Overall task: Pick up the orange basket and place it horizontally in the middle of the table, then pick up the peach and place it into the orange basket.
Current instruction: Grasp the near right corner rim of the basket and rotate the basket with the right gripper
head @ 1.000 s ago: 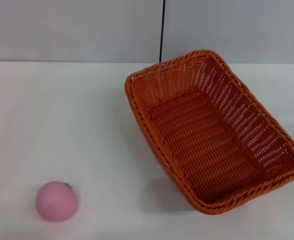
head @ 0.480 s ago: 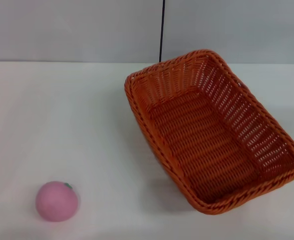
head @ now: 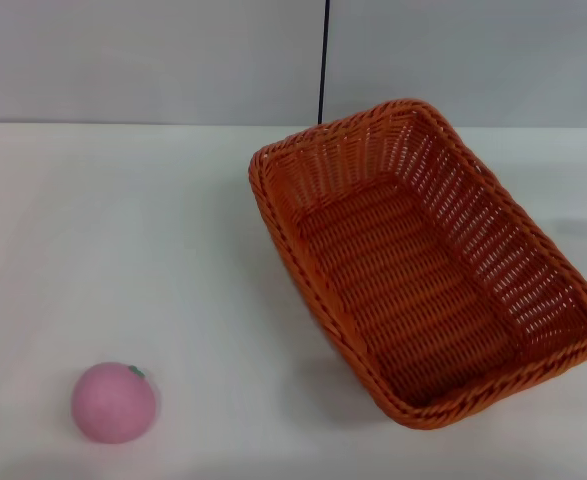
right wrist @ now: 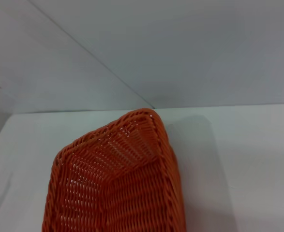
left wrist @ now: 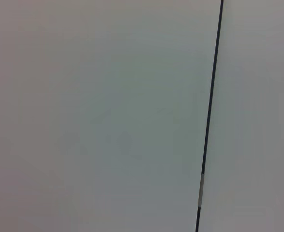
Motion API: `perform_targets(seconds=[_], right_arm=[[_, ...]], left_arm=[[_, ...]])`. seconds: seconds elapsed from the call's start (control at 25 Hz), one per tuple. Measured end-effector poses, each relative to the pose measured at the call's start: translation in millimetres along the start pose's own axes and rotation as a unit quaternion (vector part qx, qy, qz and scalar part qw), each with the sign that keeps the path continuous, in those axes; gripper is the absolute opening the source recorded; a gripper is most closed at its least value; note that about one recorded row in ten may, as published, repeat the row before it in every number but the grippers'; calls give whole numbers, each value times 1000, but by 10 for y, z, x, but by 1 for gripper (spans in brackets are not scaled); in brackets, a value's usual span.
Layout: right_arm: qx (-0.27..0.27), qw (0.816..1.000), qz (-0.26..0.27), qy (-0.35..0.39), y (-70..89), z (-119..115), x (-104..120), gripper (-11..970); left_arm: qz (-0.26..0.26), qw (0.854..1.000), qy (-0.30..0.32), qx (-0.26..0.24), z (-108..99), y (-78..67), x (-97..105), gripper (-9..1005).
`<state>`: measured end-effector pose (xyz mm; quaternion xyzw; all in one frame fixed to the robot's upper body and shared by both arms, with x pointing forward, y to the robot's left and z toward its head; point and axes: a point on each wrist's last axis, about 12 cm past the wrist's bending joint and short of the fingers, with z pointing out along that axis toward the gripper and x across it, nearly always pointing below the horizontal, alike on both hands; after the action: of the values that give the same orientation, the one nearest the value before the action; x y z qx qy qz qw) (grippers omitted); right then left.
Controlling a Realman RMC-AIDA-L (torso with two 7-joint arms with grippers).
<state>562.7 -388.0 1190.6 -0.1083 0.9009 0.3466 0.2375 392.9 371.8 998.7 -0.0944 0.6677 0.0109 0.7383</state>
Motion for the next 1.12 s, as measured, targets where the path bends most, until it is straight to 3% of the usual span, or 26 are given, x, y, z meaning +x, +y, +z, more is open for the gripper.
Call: perform_targets(seconds=[0.52, 0.84, 1.12], right_arm=[[10, 998, -25, 51, 137, 962, -186, 839], [3, 997, -35, 64, 246, 1260, -78, 839], [14, 997, -36, 66, 232, 1332, -23, 800]], left_arm=[[-4, 1000, 14, -5, -13, -7, 39, 794], [-4, 1000, 14, -5, -13, -9, 41, 792], [-4, 1000, 13, -5, -13, -8, 38, 790]])
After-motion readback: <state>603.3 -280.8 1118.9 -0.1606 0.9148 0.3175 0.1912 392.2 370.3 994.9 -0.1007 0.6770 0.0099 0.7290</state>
